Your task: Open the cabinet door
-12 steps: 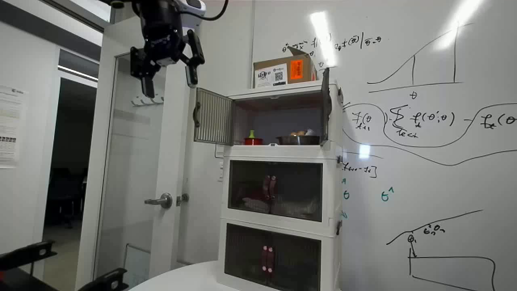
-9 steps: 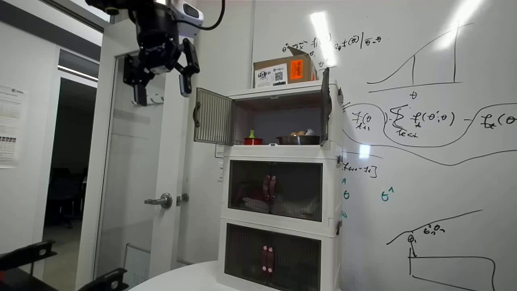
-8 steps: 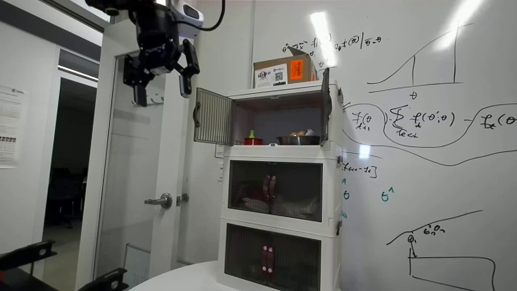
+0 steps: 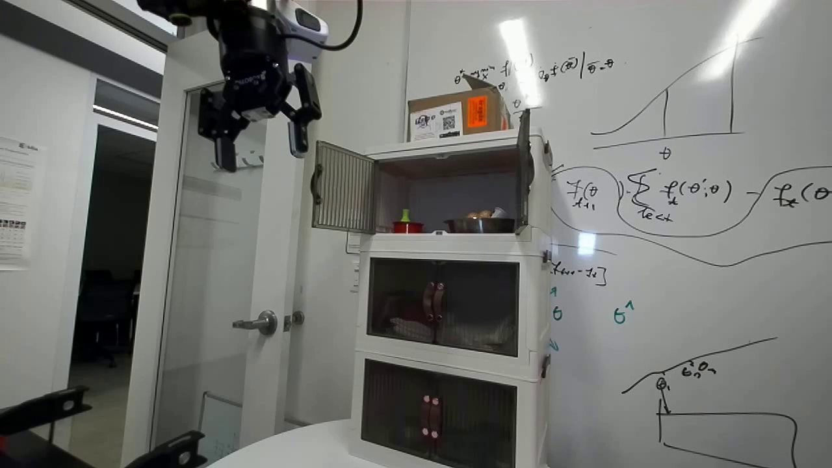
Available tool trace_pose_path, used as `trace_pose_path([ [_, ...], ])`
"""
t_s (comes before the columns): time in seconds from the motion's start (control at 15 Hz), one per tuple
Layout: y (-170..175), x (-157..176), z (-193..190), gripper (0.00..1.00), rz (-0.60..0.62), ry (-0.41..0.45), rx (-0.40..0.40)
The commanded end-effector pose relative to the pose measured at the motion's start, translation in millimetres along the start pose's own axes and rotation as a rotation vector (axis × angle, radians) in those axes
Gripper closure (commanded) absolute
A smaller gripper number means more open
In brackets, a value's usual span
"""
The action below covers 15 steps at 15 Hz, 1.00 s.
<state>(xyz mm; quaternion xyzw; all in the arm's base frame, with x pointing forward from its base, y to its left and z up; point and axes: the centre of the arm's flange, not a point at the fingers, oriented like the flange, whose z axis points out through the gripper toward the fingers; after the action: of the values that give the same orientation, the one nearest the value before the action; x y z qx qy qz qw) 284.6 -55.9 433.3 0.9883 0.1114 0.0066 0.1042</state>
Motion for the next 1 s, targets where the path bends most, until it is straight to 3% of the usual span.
trace_pose_path([
  [0.0,0,0,0,0.0,0.0,0.0,0.0],
  [0.93,-19,54,-9,0.0,-0.064,0.01,-0.096],
])
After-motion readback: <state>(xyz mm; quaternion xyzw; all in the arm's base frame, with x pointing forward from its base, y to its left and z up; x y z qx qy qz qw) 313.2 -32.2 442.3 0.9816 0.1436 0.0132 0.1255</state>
